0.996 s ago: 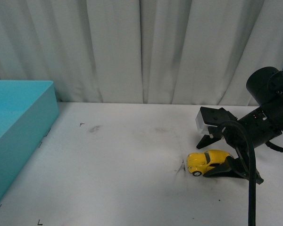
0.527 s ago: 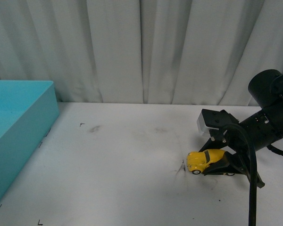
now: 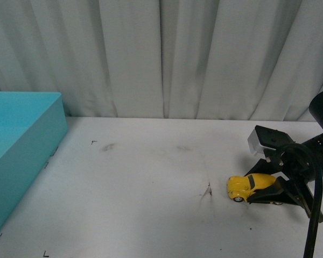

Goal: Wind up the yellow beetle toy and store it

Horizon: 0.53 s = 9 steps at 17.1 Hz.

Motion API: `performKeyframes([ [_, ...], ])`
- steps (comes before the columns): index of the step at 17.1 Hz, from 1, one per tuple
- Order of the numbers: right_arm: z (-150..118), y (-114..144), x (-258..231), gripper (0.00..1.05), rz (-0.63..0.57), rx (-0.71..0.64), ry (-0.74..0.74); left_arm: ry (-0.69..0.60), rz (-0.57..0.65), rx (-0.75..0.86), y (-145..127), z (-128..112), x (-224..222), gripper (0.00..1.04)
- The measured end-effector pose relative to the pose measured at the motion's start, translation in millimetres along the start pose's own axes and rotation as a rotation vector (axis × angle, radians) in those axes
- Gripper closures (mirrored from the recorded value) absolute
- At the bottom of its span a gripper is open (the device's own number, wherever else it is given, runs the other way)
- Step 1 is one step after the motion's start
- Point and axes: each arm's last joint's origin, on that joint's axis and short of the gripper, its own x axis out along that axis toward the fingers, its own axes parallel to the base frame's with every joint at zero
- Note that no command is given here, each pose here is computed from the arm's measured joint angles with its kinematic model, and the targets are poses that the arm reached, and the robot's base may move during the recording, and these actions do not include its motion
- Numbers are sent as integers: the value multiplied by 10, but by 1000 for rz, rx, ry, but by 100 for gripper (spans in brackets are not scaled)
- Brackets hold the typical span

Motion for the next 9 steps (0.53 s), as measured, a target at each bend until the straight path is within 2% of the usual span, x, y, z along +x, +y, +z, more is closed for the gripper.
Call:
performKeyframes([
  [9,-516,218,-355,64,-29,44,-55,0,0,0,0,0,0,7],
])
